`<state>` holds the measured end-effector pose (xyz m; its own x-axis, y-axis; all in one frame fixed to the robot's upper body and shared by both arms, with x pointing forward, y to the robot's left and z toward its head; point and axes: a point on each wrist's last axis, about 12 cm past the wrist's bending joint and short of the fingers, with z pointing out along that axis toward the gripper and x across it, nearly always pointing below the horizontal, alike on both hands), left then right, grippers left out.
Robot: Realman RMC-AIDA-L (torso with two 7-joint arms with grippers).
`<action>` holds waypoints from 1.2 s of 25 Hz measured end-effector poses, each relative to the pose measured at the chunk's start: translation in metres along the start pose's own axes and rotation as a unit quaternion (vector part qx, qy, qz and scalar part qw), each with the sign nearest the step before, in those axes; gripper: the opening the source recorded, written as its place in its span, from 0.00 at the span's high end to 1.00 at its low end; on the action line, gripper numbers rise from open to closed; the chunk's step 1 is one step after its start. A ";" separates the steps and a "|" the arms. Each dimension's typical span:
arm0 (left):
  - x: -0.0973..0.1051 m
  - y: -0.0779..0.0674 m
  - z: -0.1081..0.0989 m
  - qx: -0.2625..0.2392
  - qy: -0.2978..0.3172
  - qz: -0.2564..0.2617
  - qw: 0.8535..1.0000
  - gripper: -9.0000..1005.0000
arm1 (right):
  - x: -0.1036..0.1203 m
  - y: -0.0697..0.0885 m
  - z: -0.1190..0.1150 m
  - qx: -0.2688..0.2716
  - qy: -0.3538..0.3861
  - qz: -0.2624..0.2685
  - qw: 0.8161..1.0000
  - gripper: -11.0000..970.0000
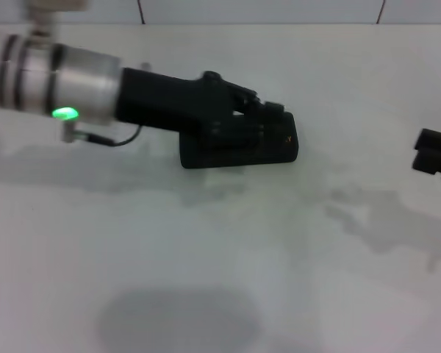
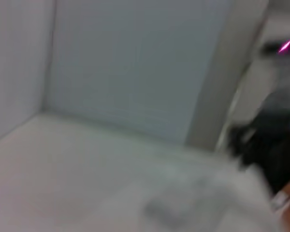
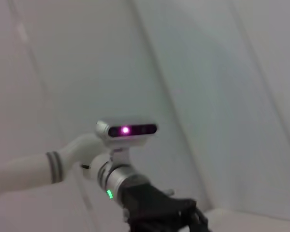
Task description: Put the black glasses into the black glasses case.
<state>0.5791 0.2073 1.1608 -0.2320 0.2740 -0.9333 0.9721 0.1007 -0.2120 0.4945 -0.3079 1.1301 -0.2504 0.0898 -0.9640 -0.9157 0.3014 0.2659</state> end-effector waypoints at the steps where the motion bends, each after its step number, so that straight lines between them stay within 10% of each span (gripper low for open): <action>1: 0.005 -0.009 -0.012 0.017 -0.028 0.009 0.999 0.76 | -0.002 0.001 0.004 -0.013 0.001 -0.003 1.000 0.76; 8: 0.039 -0.050 -0.067 0.004 -0.169 0.052 0.984 0.59 | -0.010 0.004 0.052 -0.114 0.028 -0.026 0.993 0.54; 14: 0.060 -0.073 -0.079 0.026 -0.173 0.057 0.983 0.37 | -0.017 0.008 0.092 -0.173 0.034 -0.055 0.983 0.39; 21: 0.084 -0.078 -0.083 0.015 -0.159 0.031 0.987 0.26 | -0.025 0.009 0.106 -0.189 0.027 -0.064 0.980 0.11; 30: 0.089 -0.077 -0.089 -0.006 -0.174 0.027 0.984 0.25 | -0.017 0.008 0.108 -0.176 0.034 -0.063 0.982 0.09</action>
<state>0.4803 0.3094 1.1196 -0.1510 -0.0641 -0.9865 0.9818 0.1068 -0.1572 0.5252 -0.2041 1.1495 -0.1381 0.0061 -0.9904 -0.9896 -0.0416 0.1377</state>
